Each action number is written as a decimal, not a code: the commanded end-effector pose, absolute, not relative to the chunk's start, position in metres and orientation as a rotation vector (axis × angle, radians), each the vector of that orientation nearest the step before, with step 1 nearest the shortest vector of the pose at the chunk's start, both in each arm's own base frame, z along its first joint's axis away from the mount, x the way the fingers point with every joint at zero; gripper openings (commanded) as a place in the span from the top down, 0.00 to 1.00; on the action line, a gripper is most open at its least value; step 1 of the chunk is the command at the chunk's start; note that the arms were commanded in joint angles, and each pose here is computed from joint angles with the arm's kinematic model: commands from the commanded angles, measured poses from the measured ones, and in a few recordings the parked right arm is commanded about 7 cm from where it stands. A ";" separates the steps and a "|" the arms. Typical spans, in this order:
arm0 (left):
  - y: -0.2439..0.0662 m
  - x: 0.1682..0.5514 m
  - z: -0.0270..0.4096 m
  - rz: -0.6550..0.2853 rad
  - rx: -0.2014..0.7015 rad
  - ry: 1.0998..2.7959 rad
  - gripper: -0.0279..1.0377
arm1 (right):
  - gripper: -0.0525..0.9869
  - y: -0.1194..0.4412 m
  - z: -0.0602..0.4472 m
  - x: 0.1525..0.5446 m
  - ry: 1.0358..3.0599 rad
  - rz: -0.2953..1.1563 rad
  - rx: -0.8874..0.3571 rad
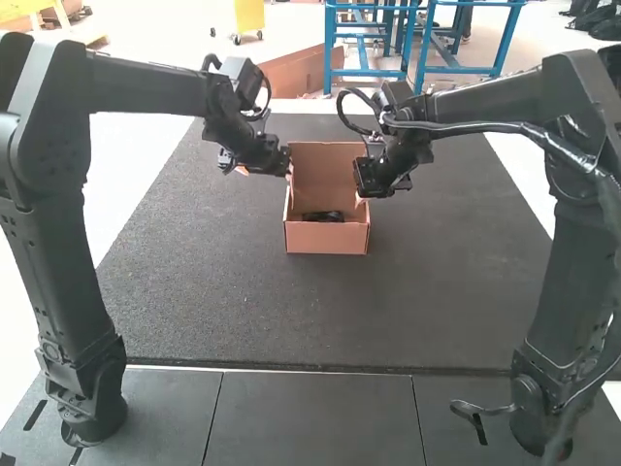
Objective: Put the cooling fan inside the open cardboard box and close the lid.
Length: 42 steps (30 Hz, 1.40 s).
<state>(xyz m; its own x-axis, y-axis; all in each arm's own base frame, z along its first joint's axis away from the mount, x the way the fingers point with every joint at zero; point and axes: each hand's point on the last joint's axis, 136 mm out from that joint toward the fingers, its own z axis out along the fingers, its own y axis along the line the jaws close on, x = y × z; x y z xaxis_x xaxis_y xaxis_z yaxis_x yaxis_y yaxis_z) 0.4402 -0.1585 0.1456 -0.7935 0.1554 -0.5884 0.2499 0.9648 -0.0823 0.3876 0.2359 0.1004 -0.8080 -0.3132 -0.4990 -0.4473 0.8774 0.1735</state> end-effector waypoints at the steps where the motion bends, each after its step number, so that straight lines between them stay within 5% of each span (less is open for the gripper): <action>1: -0.172 0.435 0.165 -0.261 0.317 2.454 0.06 | 0.96 0.245 0.124 0.382 2.517 0.430 -0.590; 26: -0.154 0.404 0.163 -0.180 0.359 2.493 0.06 | 0.96 0.217 0.106 0.375 2.553 0.217 -0.657; 37: -0.129 0.398 0.169 -0.101 0.315 2.502 0.06 | 0.14 0.216 0.121 0.375 2.544 0.224 -0.618; 42: -0.103 0.405 0.174 -0.014 0.237 2.478 0.06 | 0.07 0.217 0.136 0.371 2.528 0.271 -0.622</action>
